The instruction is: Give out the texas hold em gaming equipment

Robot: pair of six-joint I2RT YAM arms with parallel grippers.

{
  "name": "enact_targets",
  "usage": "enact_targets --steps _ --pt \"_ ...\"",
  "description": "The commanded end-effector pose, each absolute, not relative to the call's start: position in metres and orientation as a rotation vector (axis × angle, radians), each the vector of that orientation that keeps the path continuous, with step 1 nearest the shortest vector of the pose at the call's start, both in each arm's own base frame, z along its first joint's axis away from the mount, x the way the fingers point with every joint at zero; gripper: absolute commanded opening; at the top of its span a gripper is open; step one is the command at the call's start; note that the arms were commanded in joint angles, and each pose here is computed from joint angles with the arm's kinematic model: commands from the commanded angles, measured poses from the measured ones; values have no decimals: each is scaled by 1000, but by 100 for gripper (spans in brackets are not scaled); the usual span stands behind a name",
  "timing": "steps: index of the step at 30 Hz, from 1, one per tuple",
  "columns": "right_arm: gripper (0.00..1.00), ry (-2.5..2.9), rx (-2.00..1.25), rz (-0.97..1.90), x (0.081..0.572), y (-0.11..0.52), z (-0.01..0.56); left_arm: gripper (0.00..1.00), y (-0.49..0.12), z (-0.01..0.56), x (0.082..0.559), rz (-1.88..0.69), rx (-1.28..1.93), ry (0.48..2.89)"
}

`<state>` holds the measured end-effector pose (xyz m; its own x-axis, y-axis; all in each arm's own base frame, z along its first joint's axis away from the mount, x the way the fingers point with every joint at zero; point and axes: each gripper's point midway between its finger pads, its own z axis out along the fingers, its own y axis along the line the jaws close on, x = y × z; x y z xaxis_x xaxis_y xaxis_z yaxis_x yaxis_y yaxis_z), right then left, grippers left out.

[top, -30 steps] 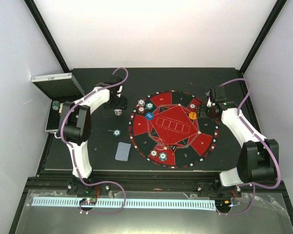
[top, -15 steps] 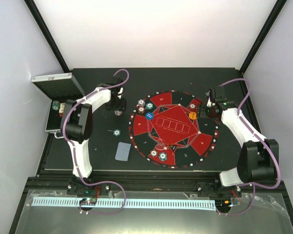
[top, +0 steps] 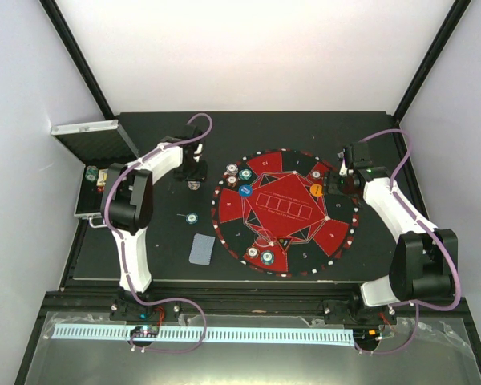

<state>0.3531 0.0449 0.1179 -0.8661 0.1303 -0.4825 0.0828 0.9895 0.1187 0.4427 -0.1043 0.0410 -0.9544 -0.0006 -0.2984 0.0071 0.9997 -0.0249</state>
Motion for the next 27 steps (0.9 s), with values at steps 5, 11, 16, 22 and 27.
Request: enact_targets --steps 5,11,16,22,27 --pt "80 2609 141 129 356 44 125 60 -101 41 450 -19 -6 2839" --pt "80 2607 142 128 356 44 125 55 -99 38 449 -2 -9 2848" --pt "80 2606 142 127 356 44 126 52 -97 37 448 12 -11 2851" --pt "80 2606 142 126 356 44 126 49 -96 37 449 17 -14 2850" --pt "80 2605 143 127 355 44 126 46 -94 35 448 24 -16 2857"
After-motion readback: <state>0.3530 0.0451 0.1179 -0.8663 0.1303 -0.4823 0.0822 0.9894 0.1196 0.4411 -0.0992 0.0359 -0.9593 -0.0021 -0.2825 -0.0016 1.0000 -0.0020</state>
